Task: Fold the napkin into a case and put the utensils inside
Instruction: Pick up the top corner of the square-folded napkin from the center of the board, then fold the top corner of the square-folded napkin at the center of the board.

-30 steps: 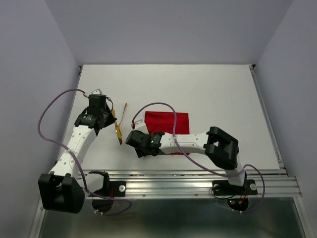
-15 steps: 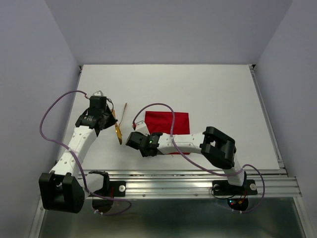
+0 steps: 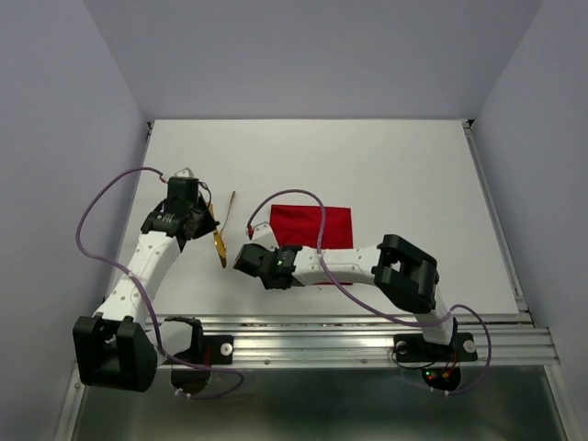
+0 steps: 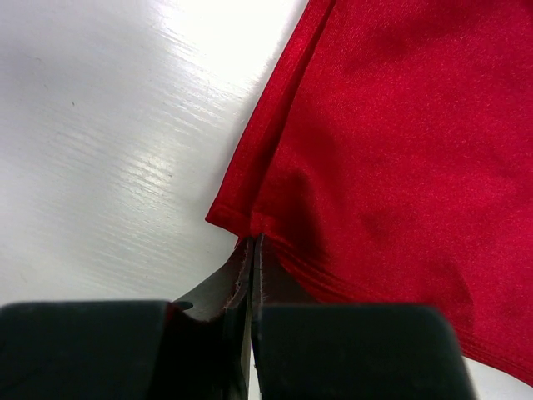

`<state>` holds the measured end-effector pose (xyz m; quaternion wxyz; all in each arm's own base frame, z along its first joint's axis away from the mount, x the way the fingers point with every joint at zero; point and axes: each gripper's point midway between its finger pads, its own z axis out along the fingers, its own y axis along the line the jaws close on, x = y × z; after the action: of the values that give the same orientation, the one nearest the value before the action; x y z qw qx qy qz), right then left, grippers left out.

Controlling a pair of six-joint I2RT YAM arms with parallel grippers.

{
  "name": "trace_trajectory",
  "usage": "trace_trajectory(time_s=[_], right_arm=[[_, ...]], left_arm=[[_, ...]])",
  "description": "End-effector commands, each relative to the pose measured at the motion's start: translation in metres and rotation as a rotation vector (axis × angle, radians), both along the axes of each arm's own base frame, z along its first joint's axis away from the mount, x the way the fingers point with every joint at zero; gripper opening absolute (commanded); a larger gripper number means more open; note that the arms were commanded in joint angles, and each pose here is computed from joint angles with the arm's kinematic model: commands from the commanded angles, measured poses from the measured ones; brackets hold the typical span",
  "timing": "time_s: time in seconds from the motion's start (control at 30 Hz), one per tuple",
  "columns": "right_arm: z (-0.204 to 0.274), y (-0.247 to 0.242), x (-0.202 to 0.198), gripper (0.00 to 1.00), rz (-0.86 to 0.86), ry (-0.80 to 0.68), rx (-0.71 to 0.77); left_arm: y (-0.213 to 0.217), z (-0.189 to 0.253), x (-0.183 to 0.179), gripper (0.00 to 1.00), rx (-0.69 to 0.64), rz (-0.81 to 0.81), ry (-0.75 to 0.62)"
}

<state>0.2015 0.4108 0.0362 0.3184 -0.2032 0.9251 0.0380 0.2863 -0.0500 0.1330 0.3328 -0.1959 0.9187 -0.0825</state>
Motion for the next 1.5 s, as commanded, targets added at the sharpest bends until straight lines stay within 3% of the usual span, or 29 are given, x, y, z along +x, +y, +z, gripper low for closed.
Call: trace_trajectory(time_s=[0.0,0.43,0.97,1.47], right_arm=[[0.05,0.009,0.013,0.01,-0.039,-0.085,0.095],[0.065,-0.004,0.034,0.01,-0.094,-0.081,0.14],[0.078,-0.063,0.104,0.01,-0.283,-0.1,0.195],[0.078,-0.101,0.145,0.01,-0.402,-0.124,0.212]], left_arm=[[0.001,0.001,0.003,0.1,0.004,-0.01,-0.017],[-0.001,-0.001,0.007,0.1,-0.001,-0.017,-0.012],[-0.002,0.008,0.012,0.1,0.011,-0.038,-0.017],[-0.011,0.006,0.017,0.1,-0.024,-0.075,-0.003]])
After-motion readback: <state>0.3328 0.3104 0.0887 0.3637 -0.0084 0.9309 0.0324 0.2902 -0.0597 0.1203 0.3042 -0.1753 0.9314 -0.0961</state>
